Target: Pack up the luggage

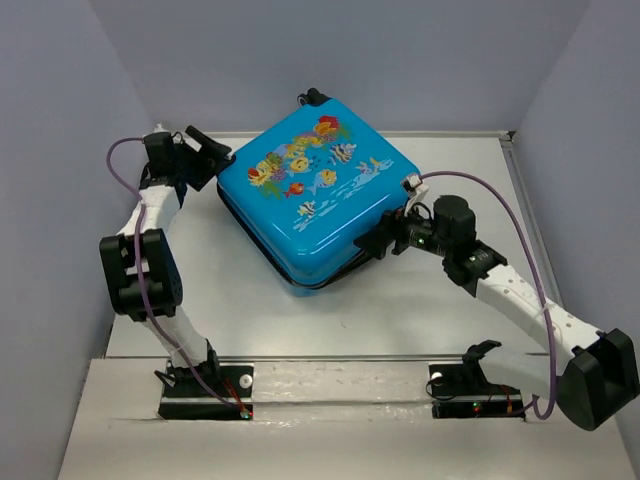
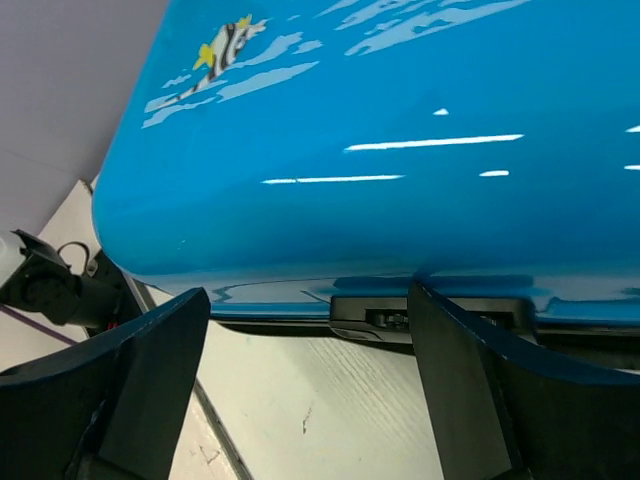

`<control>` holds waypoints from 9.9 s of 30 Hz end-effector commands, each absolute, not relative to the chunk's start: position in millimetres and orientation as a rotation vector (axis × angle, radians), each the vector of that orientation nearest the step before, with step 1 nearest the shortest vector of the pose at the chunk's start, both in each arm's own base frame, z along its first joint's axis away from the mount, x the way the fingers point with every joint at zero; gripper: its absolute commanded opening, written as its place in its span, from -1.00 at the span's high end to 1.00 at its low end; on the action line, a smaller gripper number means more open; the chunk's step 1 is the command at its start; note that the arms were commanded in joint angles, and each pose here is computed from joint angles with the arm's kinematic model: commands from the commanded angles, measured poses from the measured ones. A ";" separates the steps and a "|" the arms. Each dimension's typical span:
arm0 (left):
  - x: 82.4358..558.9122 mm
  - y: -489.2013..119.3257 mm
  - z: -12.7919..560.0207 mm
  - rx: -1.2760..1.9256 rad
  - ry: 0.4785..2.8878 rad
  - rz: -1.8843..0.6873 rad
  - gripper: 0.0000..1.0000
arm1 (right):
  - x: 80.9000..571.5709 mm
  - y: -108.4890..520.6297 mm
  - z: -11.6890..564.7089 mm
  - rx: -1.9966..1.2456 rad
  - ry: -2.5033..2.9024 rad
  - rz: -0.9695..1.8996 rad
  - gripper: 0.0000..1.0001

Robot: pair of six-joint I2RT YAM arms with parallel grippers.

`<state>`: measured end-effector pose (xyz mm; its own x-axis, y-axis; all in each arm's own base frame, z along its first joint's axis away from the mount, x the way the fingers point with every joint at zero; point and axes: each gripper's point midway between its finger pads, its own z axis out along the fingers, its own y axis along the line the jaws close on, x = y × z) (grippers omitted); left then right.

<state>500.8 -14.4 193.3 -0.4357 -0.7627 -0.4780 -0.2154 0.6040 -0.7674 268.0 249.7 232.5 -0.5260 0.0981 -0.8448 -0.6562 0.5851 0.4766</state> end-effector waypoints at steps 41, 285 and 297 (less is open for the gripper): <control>519.5 -33.4 362.7 -0.606 1.626 -1.093 0.89 | 250.2 239.2 214.5 -0.420 1.887 0.930 -0.77; 294.1 -86.5 240.0 -0.551 1.581 -0.842 0.89 | 316.3 158.2 163.3 -0.361 1.657 0.828 -0.03; 289.8 -89.7 230.8 -0.553 1.591 -0.866 0.88 | 321.2 175.7 177.6 -0.386 1.594 0.894 0.54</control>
